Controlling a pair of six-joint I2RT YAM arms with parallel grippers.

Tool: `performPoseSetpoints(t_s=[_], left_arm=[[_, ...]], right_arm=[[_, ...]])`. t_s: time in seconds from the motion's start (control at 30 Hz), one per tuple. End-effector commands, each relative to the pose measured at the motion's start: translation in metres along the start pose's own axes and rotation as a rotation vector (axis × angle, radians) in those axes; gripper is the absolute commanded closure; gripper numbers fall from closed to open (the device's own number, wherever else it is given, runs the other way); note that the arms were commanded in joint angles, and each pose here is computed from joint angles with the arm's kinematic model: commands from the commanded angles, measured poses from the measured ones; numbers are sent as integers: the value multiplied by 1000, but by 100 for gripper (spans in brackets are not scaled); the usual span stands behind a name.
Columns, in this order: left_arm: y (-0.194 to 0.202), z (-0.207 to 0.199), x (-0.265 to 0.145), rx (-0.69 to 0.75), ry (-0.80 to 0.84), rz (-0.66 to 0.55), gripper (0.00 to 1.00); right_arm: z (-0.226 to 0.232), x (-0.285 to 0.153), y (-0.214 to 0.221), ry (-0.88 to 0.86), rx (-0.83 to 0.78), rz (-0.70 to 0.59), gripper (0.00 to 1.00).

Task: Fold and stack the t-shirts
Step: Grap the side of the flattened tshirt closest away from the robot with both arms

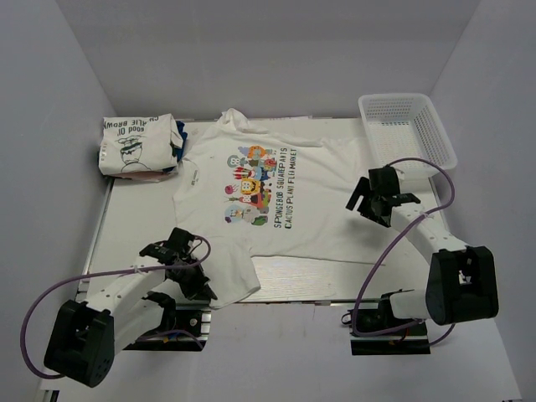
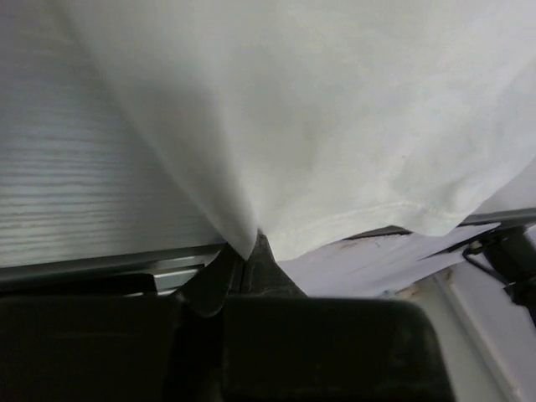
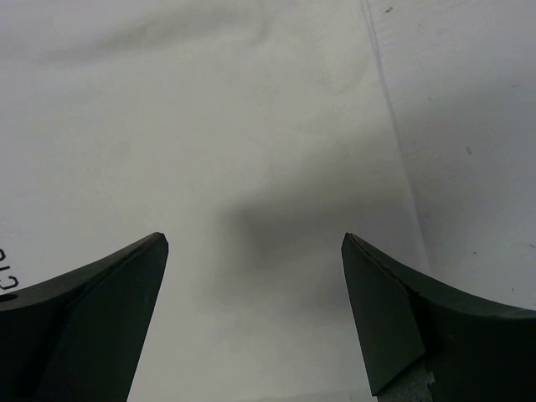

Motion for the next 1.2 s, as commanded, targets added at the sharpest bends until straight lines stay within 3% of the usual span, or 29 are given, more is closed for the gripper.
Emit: performPoseSetpoints(t_s=[0.0, 0.17, 0.43, 0.67, 0.77, 0.83, 0.9, 0.93, 1.03, 1.17], left_arm=[[-8, -12, -4, 45, 53, -41, 100], [-14, -29, -34, 102, 106, -157, 100], [-17, -36, -42, 168, 167, -223, 100], [-34, -57, -51, 257, 292, -316, 100], [-43, -66, -49, 285, 342, -337, 100], [-53, -75, -53, 303, 367, -371, 100], [-60, -84, -58, 333, 409, -416, 100], [-63, -89, -63, 346, 427, -441, 100], [-73, -102, -76, 376, 461, -522, 100], [-90, -114, -88, 379, 466, -601, 100]], right_arm=[[-11, -9, -2, 31, 35, -51, 10], [-46, -25, 23, 140, -1, 14, 10], [-76, -43, 55, 177, 15, 113, 10], [-81, -26, 73, 178, 53, 171, 12], [-79, -17, 73, 175, 51, 172, 22], [-77, -12, 71, 172, 52, 147, 36], [-78, -9, 69, 178, 45, 134, 57], [-77, -8, 68, 176, 43, 125, 78], [-71, -10, 58, 164, 35, 86, 99], [-65, -15, 48, 148, 6, 65, 100]])
Point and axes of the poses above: each gripper's point midway between its finger pads, its own x axis out along the fingers, its own z axis along the line the jaws close on, y = z × x, the point moved 9 cm from there along -x, back along the fingers, and after that the axes turned 14 degrees about x, right-handed, at the moved point
